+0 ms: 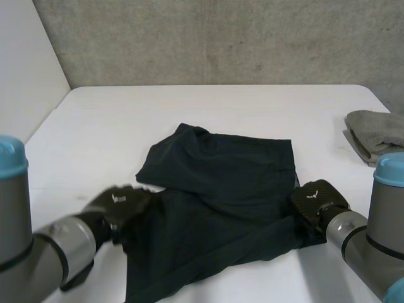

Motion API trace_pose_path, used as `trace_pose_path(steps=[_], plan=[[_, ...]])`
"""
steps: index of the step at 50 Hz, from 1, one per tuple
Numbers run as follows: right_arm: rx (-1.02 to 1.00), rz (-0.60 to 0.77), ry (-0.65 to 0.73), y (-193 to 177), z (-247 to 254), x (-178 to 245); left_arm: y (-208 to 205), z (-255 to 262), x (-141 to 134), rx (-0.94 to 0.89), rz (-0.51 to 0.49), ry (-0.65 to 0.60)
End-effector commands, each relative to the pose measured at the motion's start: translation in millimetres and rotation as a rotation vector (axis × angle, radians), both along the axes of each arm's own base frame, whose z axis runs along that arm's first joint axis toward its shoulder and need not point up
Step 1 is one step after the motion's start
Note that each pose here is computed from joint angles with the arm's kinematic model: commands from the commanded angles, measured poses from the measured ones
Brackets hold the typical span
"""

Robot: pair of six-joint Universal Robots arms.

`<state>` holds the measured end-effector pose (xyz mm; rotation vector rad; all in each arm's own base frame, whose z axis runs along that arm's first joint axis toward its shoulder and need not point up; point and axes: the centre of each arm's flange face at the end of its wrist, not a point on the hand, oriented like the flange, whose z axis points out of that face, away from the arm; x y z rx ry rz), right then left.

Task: Fold the laundry.

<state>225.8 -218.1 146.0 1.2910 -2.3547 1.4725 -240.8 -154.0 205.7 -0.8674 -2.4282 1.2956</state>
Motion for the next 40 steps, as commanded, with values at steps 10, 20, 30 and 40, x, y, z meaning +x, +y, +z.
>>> trace_pose_path(steps=[10, 20, 30, 40], plan=[[-0.006, -0.037, -0.065, -4.5, -0.5, 1.0, 35.3, -32.3, 1.8, 0.137, -0.056, -0.072], [-0.010, -0.041, -0.064, -5.5, -0.2, 0.6, 33.7, -57.2, -2.6, 0.156, -0.042, -0.156], [-0.037, 0.016, 0.025, 16.6, 43.6, -9.9, 39.9, -9.0, -8.3, -0.087, -0.049, -0.151], [0.069, 0.273, 0.322, 71.0, 86.3, -34.9, 79.2, 27.5, 18.5, -0.184, -0.272, -0.403]])
